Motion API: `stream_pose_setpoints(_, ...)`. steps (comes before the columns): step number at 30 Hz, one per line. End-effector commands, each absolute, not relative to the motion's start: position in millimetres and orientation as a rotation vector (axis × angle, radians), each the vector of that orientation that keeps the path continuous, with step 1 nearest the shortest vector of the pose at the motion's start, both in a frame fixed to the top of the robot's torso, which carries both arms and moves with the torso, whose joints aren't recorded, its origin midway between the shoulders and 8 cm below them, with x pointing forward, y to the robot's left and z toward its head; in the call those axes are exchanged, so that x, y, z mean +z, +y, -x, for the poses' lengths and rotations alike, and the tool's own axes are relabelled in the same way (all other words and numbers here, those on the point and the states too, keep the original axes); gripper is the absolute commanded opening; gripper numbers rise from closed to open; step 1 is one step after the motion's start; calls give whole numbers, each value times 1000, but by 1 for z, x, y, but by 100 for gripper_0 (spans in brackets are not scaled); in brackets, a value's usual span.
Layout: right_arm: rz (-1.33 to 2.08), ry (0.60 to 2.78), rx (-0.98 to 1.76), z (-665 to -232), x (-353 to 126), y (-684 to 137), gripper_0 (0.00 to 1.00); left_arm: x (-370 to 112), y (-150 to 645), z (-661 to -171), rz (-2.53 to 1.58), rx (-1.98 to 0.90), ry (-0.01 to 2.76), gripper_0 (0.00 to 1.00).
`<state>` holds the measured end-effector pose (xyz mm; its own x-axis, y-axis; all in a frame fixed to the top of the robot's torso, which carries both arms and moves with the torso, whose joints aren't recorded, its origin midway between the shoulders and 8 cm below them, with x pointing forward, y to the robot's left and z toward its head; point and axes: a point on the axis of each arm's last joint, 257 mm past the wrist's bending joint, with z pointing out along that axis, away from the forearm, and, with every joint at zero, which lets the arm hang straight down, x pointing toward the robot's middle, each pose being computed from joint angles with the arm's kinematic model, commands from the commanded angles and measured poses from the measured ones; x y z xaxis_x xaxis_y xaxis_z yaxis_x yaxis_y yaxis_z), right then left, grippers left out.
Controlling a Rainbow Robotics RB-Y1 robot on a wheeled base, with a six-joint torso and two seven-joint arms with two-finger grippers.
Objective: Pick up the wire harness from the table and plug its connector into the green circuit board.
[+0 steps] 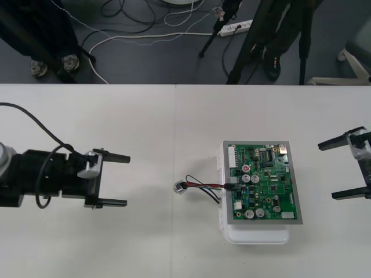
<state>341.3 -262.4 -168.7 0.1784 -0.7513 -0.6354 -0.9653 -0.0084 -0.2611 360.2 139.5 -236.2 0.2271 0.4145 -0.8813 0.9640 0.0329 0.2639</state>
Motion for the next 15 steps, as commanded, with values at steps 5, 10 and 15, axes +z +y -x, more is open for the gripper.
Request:
stream_pose_setpoints(5,1663,1551,560,-336,-122,-268,100,-200,221,-338,-1683,-681,1376,100)
stream_pose_setpoints(10,1591,1552,620,-337,-117,-271,100,-175,261,-338,-1729,-618,1417,100)
stream_pose_setpoints(15,1527,1548,663,-340,-111,-275,100,-151,285,-333,-1726,-608,1463,100)
